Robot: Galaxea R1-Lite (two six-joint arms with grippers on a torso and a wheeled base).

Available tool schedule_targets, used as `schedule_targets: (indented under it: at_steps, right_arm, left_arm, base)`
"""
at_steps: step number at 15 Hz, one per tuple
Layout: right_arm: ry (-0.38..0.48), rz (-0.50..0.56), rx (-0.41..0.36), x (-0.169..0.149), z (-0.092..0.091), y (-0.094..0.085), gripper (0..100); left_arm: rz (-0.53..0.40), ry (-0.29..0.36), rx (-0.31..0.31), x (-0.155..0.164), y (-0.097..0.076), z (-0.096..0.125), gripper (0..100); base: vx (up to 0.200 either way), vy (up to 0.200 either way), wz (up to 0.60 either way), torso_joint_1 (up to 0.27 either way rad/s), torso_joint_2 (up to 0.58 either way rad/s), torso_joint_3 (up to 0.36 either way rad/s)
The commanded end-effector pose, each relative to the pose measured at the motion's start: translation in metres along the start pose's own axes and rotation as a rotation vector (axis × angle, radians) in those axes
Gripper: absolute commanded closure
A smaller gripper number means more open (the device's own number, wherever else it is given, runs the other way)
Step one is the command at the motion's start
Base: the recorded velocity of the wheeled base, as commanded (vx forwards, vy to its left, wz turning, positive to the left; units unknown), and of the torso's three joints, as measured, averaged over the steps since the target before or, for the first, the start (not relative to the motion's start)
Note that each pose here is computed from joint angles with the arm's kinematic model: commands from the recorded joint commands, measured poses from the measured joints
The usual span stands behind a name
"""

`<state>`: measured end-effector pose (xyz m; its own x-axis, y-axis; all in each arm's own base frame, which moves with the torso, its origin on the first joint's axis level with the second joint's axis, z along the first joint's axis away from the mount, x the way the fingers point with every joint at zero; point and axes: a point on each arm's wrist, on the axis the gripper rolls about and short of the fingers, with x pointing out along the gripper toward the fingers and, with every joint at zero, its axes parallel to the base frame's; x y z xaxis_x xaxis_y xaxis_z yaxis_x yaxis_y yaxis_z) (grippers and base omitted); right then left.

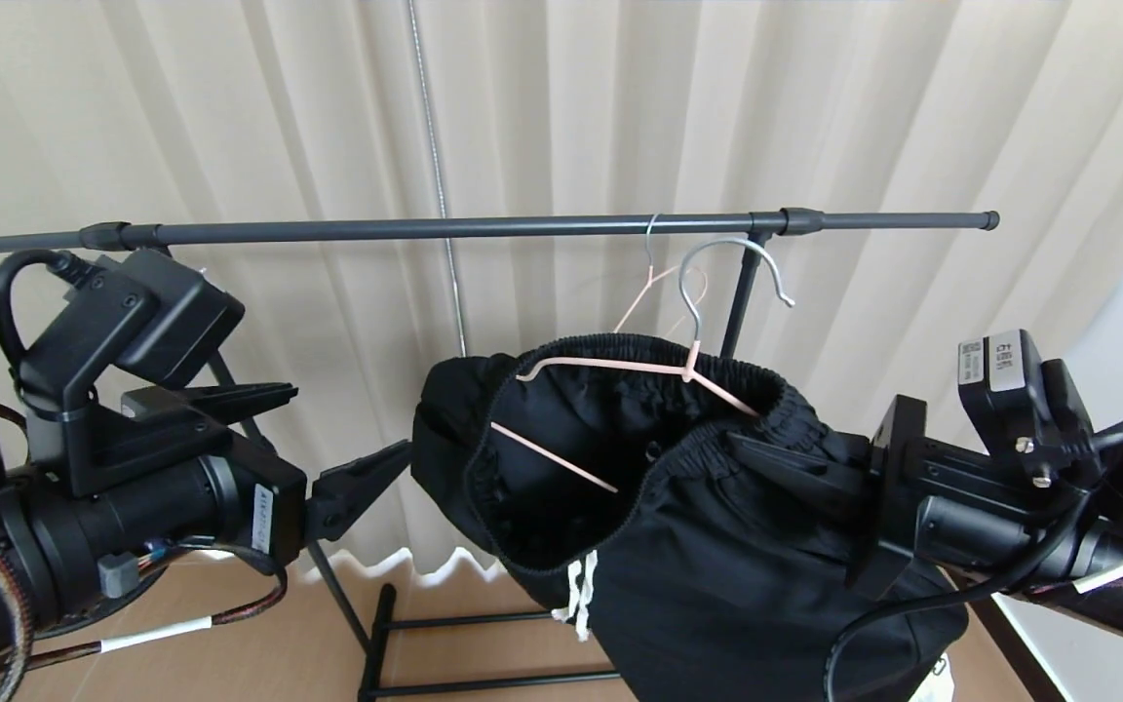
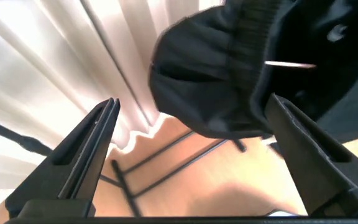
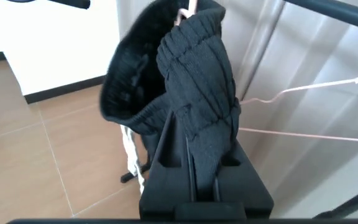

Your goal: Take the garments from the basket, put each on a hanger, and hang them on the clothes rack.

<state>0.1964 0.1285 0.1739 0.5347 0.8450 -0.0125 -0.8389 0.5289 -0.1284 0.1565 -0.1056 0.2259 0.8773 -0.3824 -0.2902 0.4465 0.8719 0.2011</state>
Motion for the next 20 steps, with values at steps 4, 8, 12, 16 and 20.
schedule_targets:
  at_steps: [4, 8, 12, 16, 20]
  right_arm:
    - [0.022, 0.157, 0.038, -0.013, -0.014, -0.006, 100]
    - [0.009, 0.286, 0.052, -0.024, -0.018, -0.014, 100]
    - [0.000, 0.334, 0.055, -0.028, -0.019, -0.018, 100]
    - [0.000, 0.346, 0.060, -0.028, -0.020, -0.021, 100]
    - [-0.010, 0.368, 0.056, -0.028, -0.020, -0.024, 100]
  left_arm:
    - [-0.031, 0.007, 0.134, 0.003, 0.008, -0.004, 0]
    - [-0.159, -0.012, 0.282, 0.002, 0.005, -0.011, 0]
    - [-0.296, -0.035, 0.406, 0.010, 0.000, -0.014, 0]
    - [-0.364, 0.013, 0.423, 0.031, -0.002, -0.024, 0]
    - [-0.454, 0.038, 0.392, 0.056, 0.000, -0.029, 0]
  base:
    - [0.000, 0.000, 0.00, 0.000, 0.00, 0.000]
    - [0.000, 0.000, 0.00, 0.000, 0.00, 0.000]
    - [0.000, 0.000, 0.00, 0.000, 0.00, 0.000]
    - [0.000, 0.000, 0.00, 0.000, 0.00, 0.000]
    - [0.000, 0.000, 0.00, 0.000, 0.00, 0.000]
